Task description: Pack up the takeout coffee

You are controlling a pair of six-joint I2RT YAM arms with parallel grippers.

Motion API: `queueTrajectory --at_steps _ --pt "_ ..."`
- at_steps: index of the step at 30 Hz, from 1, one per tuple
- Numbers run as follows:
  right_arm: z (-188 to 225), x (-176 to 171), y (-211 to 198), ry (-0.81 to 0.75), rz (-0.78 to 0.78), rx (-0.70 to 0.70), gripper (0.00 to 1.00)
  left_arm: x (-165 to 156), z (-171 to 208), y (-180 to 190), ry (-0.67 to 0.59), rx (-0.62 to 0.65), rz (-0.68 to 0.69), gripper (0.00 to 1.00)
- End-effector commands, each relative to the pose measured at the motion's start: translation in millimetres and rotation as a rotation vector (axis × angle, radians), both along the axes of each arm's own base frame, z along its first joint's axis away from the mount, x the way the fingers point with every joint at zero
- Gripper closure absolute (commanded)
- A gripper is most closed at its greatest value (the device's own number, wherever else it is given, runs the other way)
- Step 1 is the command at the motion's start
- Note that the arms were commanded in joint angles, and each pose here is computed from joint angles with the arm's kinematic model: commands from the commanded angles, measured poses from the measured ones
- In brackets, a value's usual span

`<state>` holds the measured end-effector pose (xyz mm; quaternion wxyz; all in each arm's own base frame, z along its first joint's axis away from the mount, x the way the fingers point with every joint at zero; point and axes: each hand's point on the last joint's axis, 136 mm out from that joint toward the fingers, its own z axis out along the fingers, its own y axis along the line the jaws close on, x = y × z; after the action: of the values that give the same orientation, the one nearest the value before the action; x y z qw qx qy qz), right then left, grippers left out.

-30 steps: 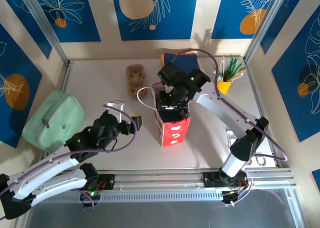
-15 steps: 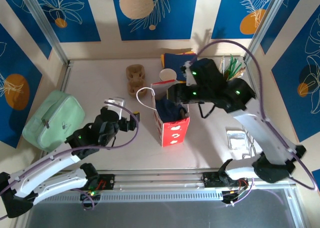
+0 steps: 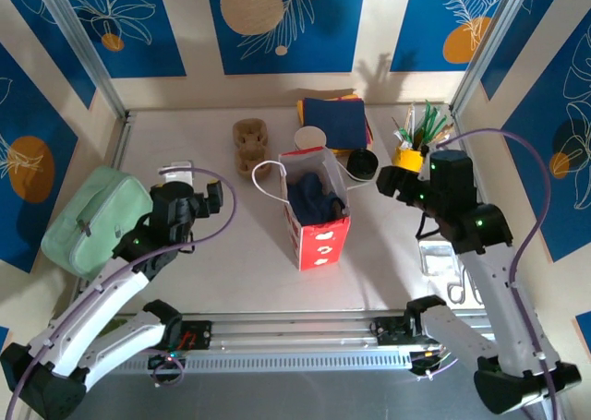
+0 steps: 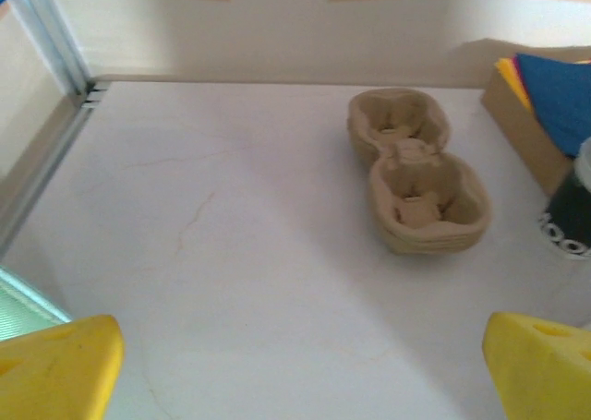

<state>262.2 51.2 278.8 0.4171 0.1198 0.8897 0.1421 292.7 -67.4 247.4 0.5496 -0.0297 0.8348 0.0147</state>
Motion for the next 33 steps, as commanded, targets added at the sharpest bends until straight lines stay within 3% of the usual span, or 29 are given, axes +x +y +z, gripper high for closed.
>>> queueTrajectory --at_steps 1,6,13,19,24,33 --pt "-7.9 15.0 -16.6 -0.071 -0.036 -0.008 0.06 8.3 0.8 22.3 -0.068 0.070 0.087 0.01" --pt "-62.3 36.4 -38.7 -0.084 -0.086 -0.043 0.00 16.1 -24.6 42.7 -0.094 0.138 0.163 0.01" --pt "-119.8 64.2 -48.4 -0.161 -0.064 -0.202 0.01 25.1 -66.9 63.6 -0.100 0.186 0.200 0.01" --pt "-148.6 85.8 -35.6 -0.221 0.045 -0.265 0.01 38.3 -105.0 67.5 -0.070 0.241 0.214 0.01" --pt "-160.4 103.6 -14.7 -0.320 0.149 -0.273 0.01 58.6 -129.3 58.6 0.002 0.264 0.140 0.01" --pt "-166.0 120.5 8.4 -0.407 0.262 -0.302 0.01 83.5 -121.8 65.5 -0.117 0.197 0.104 0.01"
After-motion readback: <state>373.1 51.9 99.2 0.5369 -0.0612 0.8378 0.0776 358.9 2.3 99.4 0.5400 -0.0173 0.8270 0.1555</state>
